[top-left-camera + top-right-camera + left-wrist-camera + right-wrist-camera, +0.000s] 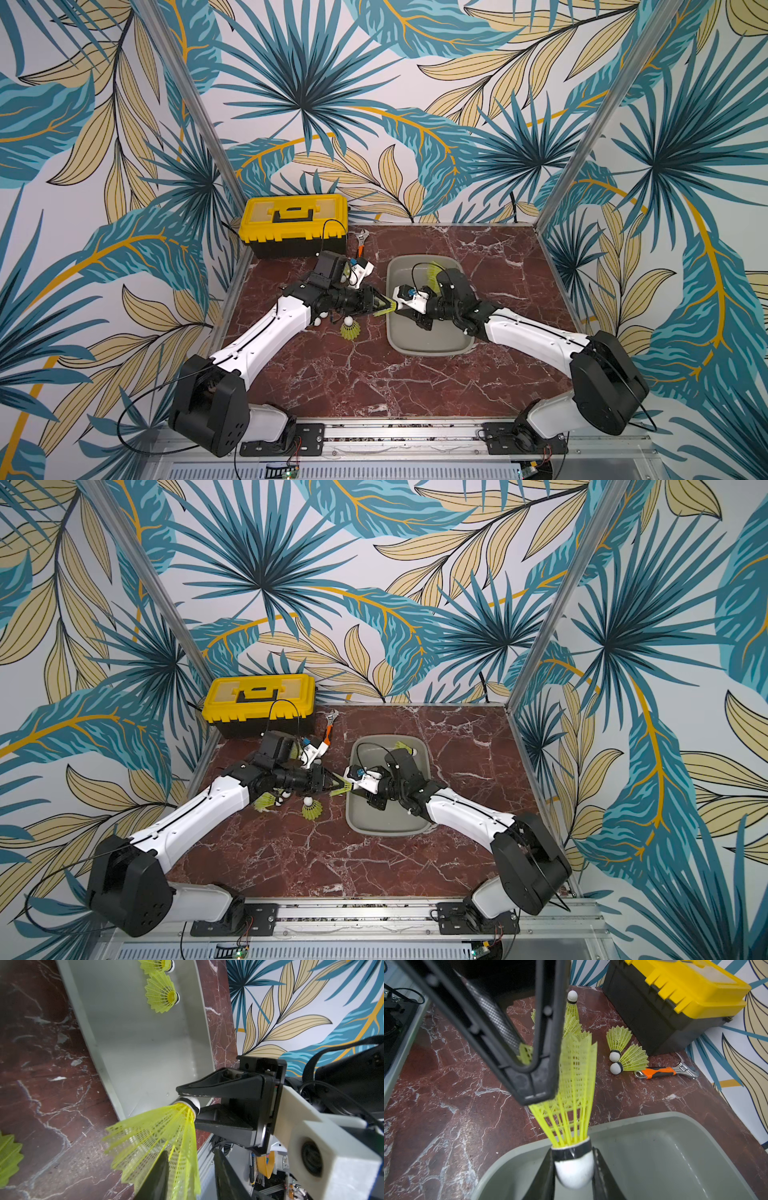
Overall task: Put the shuttlecocks into the storage box
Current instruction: Place the shuttlecock in the storage box.
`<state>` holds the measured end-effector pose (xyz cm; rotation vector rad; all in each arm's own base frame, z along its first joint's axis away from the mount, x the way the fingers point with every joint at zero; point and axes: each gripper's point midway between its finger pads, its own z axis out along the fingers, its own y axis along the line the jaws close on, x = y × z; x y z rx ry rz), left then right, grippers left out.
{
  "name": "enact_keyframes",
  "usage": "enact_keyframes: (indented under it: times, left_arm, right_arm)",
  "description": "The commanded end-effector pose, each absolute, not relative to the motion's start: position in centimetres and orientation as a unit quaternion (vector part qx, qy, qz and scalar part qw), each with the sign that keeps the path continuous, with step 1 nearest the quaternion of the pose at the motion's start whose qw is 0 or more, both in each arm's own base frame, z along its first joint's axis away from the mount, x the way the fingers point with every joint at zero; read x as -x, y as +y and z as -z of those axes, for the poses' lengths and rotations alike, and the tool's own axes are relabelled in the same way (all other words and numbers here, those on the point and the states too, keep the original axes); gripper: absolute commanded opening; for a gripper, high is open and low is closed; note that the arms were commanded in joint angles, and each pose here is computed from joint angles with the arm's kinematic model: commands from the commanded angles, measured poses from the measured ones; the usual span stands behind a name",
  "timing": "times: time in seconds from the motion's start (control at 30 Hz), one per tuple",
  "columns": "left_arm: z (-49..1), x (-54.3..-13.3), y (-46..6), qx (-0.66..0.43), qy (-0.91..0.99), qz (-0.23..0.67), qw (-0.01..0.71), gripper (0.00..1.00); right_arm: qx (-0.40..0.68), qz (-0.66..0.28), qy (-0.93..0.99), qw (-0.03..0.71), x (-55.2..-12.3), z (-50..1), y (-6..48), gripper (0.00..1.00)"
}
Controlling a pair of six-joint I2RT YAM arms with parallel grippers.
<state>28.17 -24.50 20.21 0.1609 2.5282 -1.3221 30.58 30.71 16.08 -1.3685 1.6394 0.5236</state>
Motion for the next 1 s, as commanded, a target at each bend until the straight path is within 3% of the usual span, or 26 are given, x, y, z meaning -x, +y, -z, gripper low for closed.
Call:
enact_keyframes:
  times: [0.0, 0.53, 0.97]
  left_arm:
    - [-23.4, -29.1, -24.5, -0.079, 0.861, 0.461, 0.200, 0.41]
    - [-23.1, -29.8, -24.8, -0.079, 0.851, 0.473, 0.214, 0.27]
    - [-21.9, -30.0, -24.7, -0.060, 0.861, 0.465, 0.195, 0.23]
  right_arm:
    - [0.538, -0.229, 0.679, 0.443, -30.3, -16.1, 30.9, 0.23]
    - [0.529, -0.230, 0.688, 0.441, -30.3, -16.0, 30.8, 0.23]
    - [0.523, -0.211, 0.692, 0.450, -30.8, -16.2, 30.3, 0.24]
